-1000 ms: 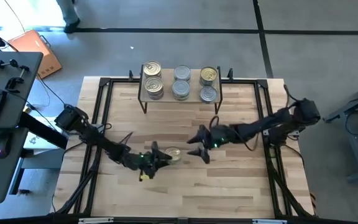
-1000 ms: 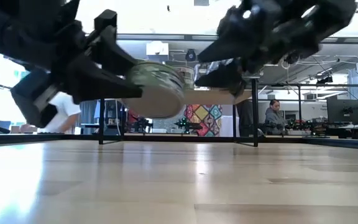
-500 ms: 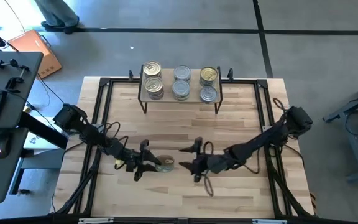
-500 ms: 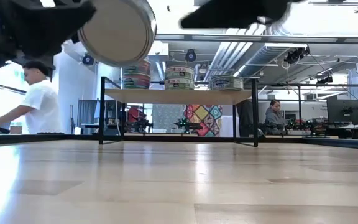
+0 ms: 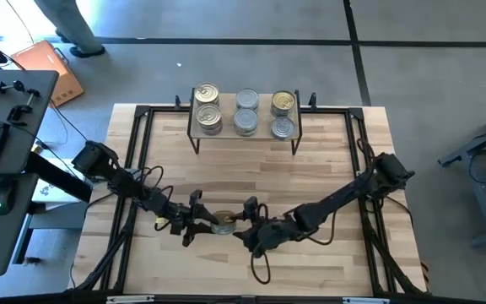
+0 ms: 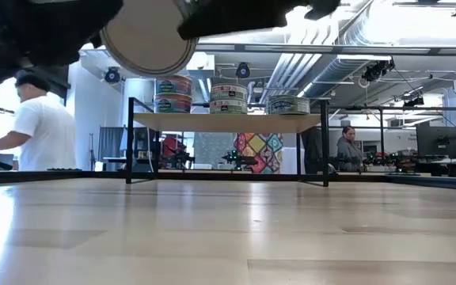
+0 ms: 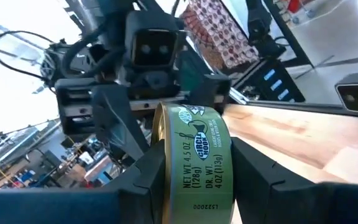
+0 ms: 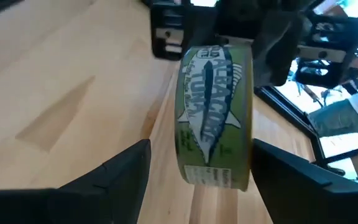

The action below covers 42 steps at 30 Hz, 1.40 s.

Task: Stack canned seafood by type on shelf
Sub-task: Stack the green tuna can on top of the green tuna can on the shelf

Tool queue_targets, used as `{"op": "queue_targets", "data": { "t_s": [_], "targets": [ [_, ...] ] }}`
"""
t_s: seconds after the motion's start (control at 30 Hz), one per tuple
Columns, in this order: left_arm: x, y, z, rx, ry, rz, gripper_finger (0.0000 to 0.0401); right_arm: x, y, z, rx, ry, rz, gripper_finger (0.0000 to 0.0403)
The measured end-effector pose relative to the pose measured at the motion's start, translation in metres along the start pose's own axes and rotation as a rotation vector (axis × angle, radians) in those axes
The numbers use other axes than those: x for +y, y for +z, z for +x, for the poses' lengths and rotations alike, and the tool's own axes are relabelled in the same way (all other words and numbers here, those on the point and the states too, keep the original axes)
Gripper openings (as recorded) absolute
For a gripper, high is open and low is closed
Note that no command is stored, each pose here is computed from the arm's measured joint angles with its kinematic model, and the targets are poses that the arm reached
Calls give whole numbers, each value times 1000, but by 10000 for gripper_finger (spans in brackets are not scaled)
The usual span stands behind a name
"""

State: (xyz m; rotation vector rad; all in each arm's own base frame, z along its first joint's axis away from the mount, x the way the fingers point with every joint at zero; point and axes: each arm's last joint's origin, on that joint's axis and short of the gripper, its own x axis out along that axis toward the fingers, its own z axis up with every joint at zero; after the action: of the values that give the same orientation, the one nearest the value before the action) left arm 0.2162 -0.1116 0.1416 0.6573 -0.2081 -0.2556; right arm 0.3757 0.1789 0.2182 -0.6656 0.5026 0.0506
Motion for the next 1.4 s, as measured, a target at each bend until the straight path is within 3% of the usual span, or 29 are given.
{"op": "queue_targets", "data": {
  "t_s": [0.23,0.5,0.7,0.93,1.07,1.27,1.4],
  "targets": [
    [1,0,0,0,10,8,120,-1,3,3,-24,-67,116,243],
    [1,1,0,-4,8,-13,132,-3,3,4,-45,-40,123,125],
    [-1,-3,1,51,18,-40,143,1,10,-2,-3,-57,121,123],
    [-2,-12,-1,204,84,-33,188,-11,31,-38,257,-81,166,123],
    [-4,-16,-2,261,94,-30,203,-27,28,-62,462,-215,91,123],
    [-5,-17,-2,269,92,-85,206,-78,6,-83,742,-455,-27,123],
    [-5,-18,-2,276,87,-94,206,-116,-17,-72,887,-513,-78,123]
  ]
}}
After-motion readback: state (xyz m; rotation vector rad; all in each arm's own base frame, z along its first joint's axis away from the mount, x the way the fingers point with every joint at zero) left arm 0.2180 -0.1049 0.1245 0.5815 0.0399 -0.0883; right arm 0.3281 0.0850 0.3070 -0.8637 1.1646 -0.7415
